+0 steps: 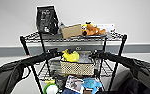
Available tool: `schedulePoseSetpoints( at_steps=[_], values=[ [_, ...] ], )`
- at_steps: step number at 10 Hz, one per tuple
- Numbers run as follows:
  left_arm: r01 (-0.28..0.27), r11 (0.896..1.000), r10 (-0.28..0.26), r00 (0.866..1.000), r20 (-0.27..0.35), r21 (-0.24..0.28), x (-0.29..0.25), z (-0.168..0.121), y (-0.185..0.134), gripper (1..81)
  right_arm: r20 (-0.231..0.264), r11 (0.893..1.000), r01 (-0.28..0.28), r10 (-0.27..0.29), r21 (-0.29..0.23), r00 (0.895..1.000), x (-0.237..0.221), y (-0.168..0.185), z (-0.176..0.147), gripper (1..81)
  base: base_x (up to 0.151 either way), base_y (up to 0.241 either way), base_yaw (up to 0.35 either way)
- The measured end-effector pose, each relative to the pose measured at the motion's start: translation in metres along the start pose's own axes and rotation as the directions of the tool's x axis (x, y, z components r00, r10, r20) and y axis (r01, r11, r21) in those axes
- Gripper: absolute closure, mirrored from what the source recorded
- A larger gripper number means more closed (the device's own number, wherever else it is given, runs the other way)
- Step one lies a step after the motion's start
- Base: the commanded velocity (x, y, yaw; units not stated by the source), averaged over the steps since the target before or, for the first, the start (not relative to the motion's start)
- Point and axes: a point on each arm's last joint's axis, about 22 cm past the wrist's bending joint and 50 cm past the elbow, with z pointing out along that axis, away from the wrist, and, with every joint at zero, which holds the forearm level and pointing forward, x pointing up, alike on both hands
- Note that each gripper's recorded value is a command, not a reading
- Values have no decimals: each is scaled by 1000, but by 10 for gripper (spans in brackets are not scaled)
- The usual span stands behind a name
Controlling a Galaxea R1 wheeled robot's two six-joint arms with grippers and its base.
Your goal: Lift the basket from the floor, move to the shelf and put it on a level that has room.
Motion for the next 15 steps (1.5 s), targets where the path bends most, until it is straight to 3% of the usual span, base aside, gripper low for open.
schedulePoseSetpoints(
  at_steps=[3, 6, 10, 15],
  values=[
    [-3, 1000, 4, 1000, 15, -28, -3, -21, -7, 10, 21, 998, 2, -3, 70, 1000, -8, -11, -12, 10, 0, 0, 0],
    [-1, 1000, 2, 999, 44, -22, -12, -48, -30, 10, 31, 991, 0, -4, 136, 1000, -14, -14, -36, 10, 0, 0, 0],
    [-7, 998, 10, 998, 59, -64, -18, -71, -25, 10, 37, 988, -24, 19, 154, 999, -21, 18, -81, 10, 0, 0, 0],
    [-7, 994, 15, 997, 71, -107, -24, -111, -23, 10, 45, 980, -56, 48, 191, 998, -31, 31, -130, 10, 0, 0, 0]
  ],
)
